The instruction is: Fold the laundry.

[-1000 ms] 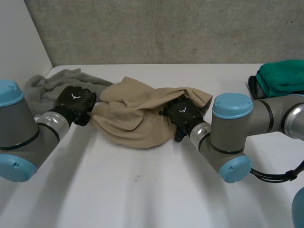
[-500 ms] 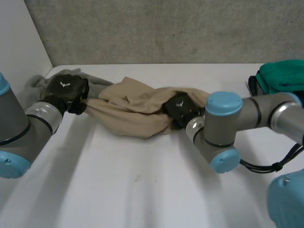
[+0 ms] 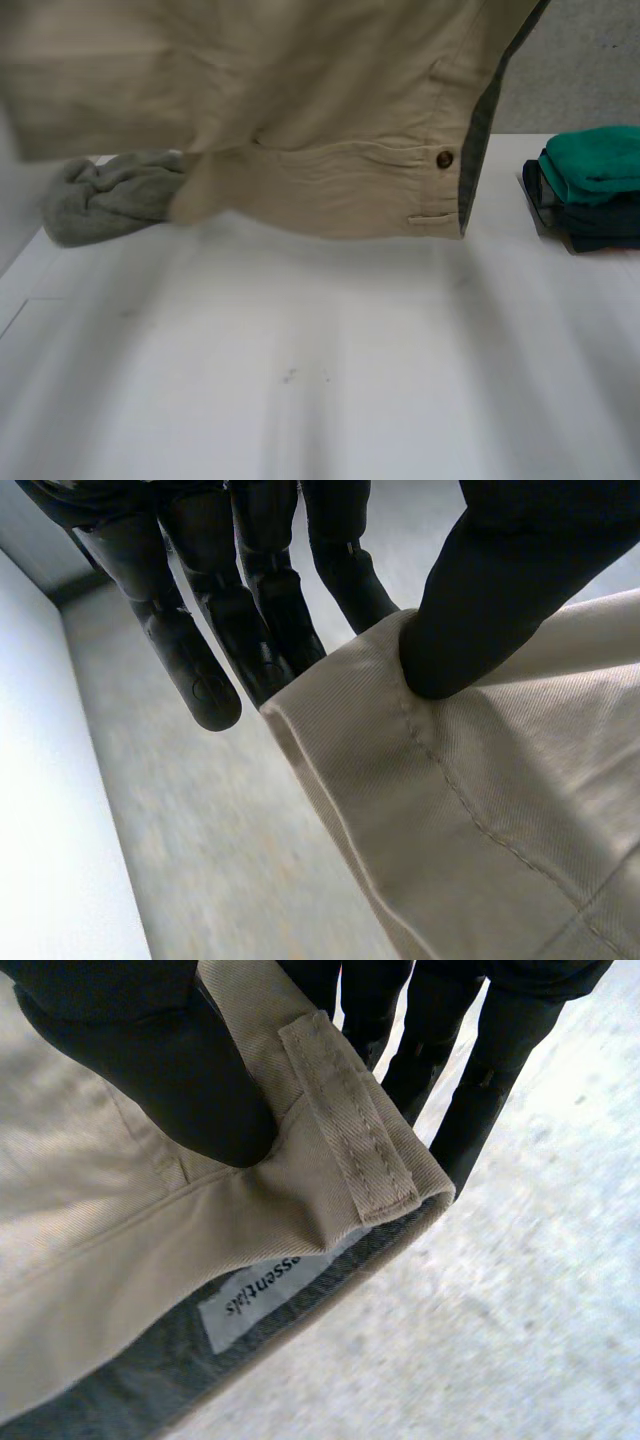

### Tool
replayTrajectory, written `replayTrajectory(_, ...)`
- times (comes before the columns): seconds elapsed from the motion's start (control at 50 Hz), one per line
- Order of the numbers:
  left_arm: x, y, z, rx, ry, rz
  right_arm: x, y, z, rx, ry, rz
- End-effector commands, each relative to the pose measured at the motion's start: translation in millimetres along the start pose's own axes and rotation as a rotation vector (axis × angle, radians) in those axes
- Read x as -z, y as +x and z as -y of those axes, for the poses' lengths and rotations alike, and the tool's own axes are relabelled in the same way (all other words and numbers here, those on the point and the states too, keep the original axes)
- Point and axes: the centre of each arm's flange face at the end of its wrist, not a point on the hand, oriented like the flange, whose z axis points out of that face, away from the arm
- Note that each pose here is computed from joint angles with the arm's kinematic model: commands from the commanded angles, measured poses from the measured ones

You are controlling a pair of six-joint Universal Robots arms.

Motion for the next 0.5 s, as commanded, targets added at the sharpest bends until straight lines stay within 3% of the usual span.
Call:
replayTrajectory(0.02,-6,1,9,0.004,0.015,-0.006,4,11,15,0.012,0.027,-0.027)
replayTrajectory(0.08,-12,6,-17,0.003,-0.04,-0.019,1,15,8,0.013,0.011,-0.038)
replayTrajectory(0.16,-19,17,-66,-0.003,-0.143,-0.052,-16,12,-34,-0.02,-0.084,-0.025)
replayTrajectory(0.32,-25,47,-204,-0.007,-0.367,-0.129,-47,-17,-155,-0.121,-0.323,-0.009)
replayTrajectory(0.5,3,79,-346,-0.094,-0.479,-0.211,-72,-50,-262,-0.094,-0.311,-0.074)
